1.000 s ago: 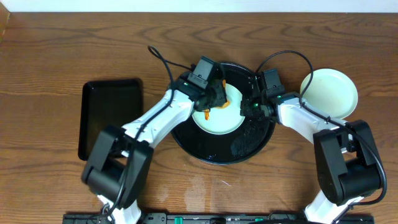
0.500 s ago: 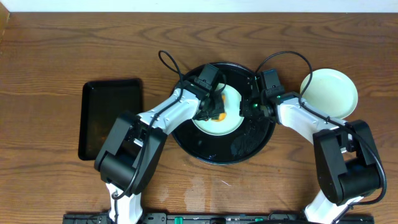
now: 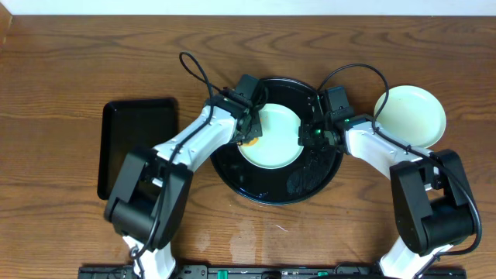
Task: Clean dirty plates on tray and stack at the side
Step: 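Wipe the plate with the sponge in the left gripper while right holds it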
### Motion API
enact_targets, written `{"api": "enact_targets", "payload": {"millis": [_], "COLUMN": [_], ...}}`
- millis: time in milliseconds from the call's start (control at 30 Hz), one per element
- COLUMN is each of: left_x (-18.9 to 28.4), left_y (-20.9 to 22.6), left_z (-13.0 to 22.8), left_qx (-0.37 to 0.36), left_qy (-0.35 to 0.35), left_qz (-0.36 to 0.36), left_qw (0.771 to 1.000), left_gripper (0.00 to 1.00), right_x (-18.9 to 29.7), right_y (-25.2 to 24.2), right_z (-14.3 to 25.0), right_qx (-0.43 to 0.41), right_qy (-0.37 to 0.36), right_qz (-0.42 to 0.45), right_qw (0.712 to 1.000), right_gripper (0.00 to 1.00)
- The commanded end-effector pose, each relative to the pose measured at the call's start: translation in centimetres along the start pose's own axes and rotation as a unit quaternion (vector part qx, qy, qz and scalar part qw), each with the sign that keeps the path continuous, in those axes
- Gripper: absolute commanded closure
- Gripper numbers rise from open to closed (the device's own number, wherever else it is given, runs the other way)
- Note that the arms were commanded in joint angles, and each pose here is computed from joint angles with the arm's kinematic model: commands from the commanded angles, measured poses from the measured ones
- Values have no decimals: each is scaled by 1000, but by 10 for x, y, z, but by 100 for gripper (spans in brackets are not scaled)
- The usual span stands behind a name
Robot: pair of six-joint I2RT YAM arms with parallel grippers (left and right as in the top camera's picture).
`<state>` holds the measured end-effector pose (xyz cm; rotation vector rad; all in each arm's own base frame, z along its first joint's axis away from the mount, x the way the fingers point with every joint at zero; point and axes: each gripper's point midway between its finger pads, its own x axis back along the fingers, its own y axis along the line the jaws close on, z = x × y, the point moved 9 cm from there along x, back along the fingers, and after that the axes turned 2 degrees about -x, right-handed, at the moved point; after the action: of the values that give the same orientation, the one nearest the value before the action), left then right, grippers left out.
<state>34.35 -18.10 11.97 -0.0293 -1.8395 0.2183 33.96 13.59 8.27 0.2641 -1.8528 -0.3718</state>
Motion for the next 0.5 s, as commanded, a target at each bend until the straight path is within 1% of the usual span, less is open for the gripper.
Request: {"api": "enact_targets", "payload": {"millis": [0,133,200,333,467], "left_x": [22,23,22,11,-7], "left_y": [-11,-32,-41,-51,-50], "left_z": [-13,-14,-15,-11,-10], "left_qx": [-1,-4,-12,-18,14], "left_qy": [-29,-9,-9,-10,6], "left_qz": [50,155,184,192,185], "left_qw": [998,988,983,981,983], "left_gripper": [92,92,92,92,92], "right_x": [-8,-8,-8,-8,-8], "right_y": [-2,-2,-2,-1,-1], "right_z": [6,4,4,4,4], "right_qx": [5,5,6,6,6], "right_qy": [15,11,10,9,9], "right_qz": [12,10,10,9,9], "right_qw": [1000,1000,1000,1000,1000], "right_gripper": [99,99,99,99,99]}}
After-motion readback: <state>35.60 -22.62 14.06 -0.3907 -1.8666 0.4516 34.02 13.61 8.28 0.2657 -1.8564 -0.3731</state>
